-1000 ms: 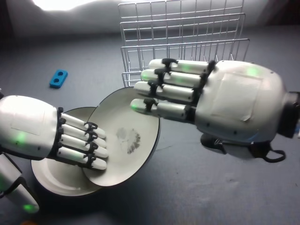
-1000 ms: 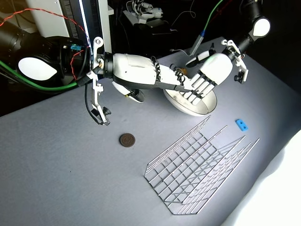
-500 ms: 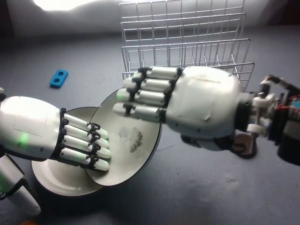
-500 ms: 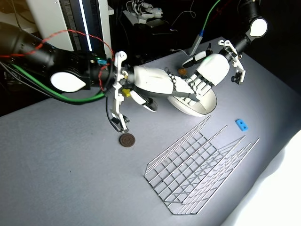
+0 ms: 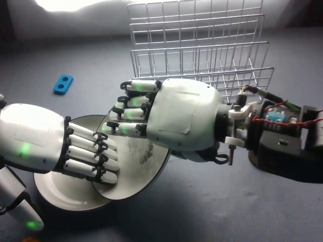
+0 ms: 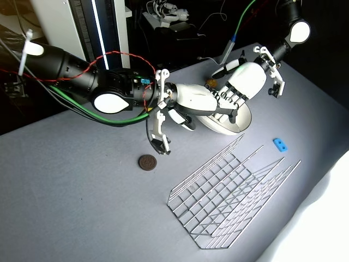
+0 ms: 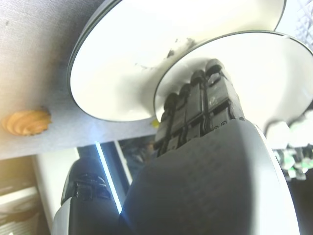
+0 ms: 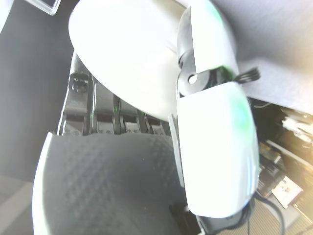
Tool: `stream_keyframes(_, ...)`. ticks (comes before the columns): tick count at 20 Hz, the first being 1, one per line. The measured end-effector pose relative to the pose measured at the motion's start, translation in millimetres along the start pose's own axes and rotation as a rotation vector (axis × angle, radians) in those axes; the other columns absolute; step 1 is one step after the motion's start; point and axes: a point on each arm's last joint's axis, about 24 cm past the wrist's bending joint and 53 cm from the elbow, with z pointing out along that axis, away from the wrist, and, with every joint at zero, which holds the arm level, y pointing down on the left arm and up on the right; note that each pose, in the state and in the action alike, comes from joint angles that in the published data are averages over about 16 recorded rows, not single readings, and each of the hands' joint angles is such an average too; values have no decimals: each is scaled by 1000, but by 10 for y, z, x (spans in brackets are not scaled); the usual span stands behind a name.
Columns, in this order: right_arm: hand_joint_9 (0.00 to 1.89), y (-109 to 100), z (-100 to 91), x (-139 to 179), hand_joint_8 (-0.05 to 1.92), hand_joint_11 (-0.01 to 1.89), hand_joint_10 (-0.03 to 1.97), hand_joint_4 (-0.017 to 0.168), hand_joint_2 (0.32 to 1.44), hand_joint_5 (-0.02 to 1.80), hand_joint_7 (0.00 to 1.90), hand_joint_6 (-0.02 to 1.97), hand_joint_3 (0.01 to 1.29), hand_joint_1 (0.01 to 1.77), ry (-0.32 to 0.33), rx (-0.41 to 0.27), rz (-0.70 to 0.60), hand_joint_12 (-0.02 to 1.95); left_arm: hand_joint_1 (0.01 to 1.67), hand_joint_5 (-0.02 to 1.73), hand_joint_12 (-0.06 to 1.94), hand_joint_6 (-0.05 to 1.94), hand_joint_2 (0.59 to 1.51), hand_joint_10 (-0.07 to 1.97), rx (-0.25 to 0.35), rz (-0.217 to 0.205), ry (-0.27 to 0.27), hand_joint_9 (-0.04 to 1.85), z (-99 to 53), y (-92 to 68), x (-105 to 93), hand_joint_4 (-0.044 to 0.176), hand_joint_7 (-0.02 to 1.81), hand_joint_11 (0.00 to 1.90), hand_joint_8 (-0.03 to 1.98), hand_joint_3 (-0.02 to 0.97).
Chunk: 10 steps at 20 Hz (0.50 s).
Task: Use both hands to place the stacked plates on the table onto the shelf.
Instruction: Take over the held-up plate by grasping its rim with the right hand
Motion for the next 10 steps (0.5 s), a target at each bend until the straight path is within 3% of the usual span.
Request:
stream_keyframes(5,595,27,84,8,90,258,96,5,1040,477,555,112,18,1243,-7,-9,-9,1109,15,1,2,-8,1117,-4,-2,0,-1,15,-14,8,-1,-1,-7,15,-16,21)
stream_keyframes(10,846,55,123,-32,287,525,265,4,1025,691,785,323,17,1241,-23,-18,-16,1125,15,4,2,0,1119,1,-3,0,-12,18,-42,14,-38,-3,1,15,-15,20)
